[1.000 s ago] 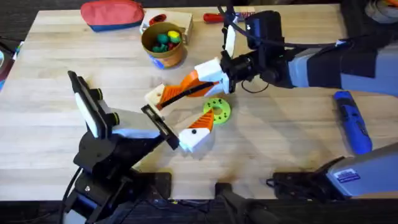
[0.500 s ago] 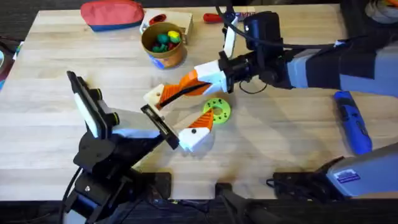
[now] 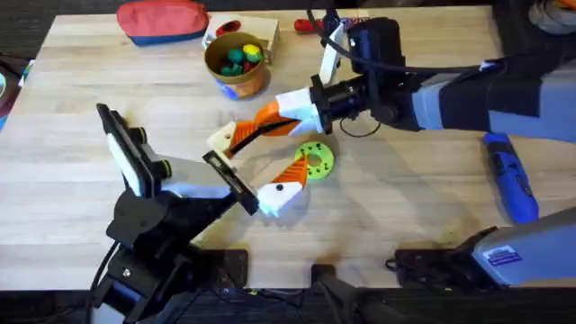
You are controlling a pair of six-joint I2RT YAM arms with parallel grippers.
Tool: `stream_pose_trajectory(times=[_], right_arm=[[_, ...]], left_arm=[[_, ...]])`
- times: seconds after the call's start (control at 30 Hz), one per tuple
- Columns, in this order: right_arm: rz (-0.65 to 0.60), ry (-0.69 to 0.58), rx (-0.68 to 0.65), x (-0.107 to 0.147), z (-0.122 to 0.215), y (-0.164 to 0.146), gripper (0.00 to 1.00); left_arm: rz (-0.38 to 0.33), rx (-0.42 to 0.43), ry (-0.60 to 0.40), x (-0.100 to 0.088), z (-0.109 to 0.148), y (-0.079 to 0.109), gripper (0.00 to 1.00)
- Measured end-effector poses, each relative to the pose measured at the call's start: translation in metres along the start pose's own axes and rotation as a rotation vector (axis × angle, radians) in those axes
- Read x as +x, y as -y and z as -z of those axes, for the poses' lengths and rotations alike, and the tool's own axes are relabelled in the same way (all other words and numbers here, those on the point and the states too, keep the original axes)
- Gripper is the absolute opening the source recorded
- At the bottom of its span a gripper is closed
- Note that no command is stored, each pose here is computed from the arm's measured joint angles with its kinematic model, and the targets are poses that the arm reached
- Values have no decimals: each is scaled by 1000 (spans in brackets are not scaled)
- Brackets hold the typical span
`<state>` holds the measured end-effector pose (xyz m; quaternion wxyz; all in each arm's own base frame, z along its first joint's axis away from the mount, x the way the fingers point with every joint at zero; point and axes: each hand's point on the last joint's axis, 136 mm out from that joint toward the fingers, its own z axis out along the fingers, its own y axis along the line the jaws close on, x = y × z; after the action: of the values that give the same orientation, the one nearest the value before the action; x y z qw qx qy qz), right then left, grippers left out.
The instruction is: Pick up the gripper from the table and insert it into the empty holder that is missing its gripper. Then pick up a screw, insert it into the mounting hole, and use the screwdriver to tighten it. Finally, clean up the table by picking up the vegetable and placing it into the bucket.
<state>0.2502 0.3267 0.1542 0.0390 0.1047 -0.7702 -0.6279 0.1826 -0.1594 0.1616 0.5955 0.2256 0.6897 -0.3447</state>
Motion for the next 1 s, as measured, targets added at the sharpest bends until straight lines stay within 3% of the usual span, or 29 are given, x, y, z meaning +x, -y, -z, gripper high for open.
stream_pose_trajectory(times=[0.37,0.6,0.7,0.93,1.0], right_arm=[[5,8,10,-1,-3,1,4],[6,2,-2,0,-1,-1,81],[2,-10,-15,1,2,-3,168],[-6,-36,-33,5,3,-5,519],[-7,-41,-36,6,3,-5,721]], left_arm=[[7,-11,2,0,0,-2,987],[6,-7,1,0,0,-1,987],[4,3,0,0,0,0,987],[-9,33,-3,0,0,6,987],[-12,40,-4,1,0,7,987]])
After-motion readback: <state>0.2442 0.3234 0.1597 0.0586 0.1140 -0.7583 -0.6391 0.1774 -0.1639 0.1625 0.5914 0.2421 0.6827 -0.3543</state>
